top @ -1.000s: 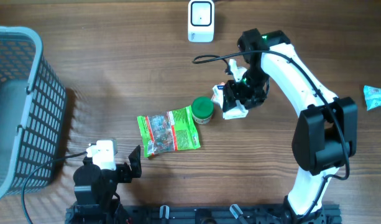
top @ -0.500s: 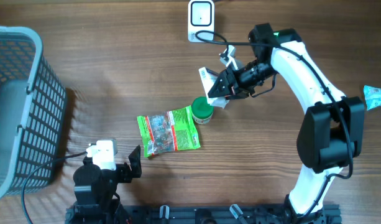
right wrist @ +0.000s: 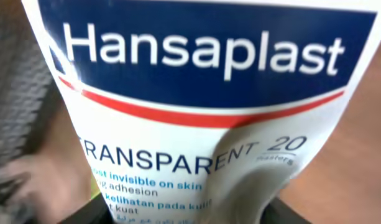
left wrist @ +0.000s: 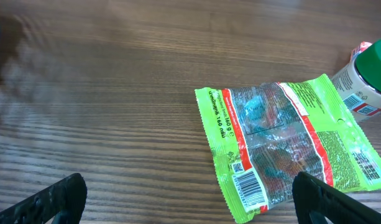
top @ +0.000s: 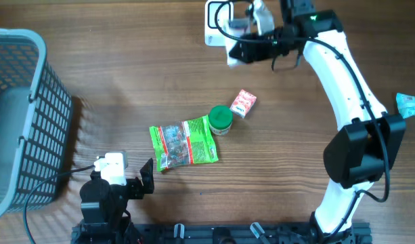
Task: Scan the item barcode
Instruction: 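Carry the Hansaplast box to the scanner cube and hold it there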
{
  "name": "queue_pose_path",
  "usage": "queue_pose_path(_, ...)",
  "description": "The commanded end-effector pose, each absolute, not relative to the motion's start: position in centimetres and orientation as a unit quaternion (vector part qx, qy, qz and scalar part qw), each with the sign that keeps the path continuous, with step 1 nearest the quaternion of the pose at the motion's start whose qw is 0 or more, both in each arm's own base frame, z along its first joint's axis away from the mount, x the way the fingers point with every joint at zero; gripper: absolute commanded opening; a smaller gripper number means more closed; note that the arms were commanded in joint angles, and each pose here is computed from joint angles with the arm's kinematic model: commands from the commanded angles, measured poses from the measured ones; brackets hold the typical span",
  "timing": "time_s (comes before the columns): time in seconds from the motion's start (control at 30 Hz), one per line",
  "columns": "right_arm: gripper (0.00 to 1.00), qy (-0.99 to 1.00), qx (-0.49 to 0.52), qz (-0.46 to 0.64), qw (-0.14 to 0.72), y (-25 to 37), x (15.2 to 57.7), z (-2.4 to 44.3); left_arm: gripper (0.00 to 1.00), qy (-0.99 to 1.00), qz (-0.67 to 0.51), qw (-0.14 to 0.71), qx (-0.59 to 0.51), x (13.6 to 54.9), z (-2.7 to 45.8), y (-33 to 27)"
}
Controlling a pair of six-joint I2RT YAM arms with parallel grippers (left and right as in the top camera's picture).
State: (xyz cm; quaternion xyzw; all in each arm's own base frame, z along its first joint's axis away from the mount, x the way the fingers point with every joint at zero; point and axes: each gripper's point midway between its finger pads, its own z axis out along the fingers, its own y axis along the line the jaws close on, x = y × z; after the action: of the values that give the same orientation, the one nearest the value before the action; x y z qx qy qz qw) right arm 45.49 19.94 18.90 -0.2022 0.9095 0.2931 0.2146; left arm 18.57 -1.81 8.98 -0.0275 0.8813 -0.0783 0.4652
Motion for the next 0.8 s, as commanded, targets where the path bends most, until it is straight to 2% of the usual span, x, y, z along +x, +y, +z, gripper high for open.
queue_pose_path(0.0, 0.46, 0.924, -0.166, 0.133, 0.317, 17.1, 50.8, 19.5, 1.00, 0.880, -0.074, 0.467, -0.030, 18.6, 9.0, -1.6)
queue_pose_path(0.07, 0.39, 0.908, -0.149, 0.067, 0.385, 16.4, 53.6, 21.3, 1.00, 0.880, -0.074, 0.467, -0.030, 18.6, 9.0, -1.6)
queue_pose_path(0.2, 0.37, 0.881, -0.150, -0.022, 0.448, 15.3, 56.1, 23.2, 1.00, 0.880, -0.074, 0.467, -0.030, 18.6, 9.0, -1.6)
queue_pose_path(0.43, 0.37, 0.867, -0.177, -0.149, 0.442, 12.9, 58.6, 20.2, 1.00, 0.880, -0.074, 0.467, -0.030, 18.6, 9.0, -1.6)
queue_pose_path(0.57, 0.38, 0.860, -0.219, -0.169, 0.428, 14.4, 59.0, 17.8, 1.00, 0.880, -0.074, 0.467, -0.030, 18.6, 9.0, -1.6)
queue_pose_path(0.77, 0.38, 0.815, -0.266, -0.296, 0.420, 16.1, 60.2, 15.7, 1.00, 0.880, -0.074, 0.467, -0.030, 18.6, 9.0, -1.6)
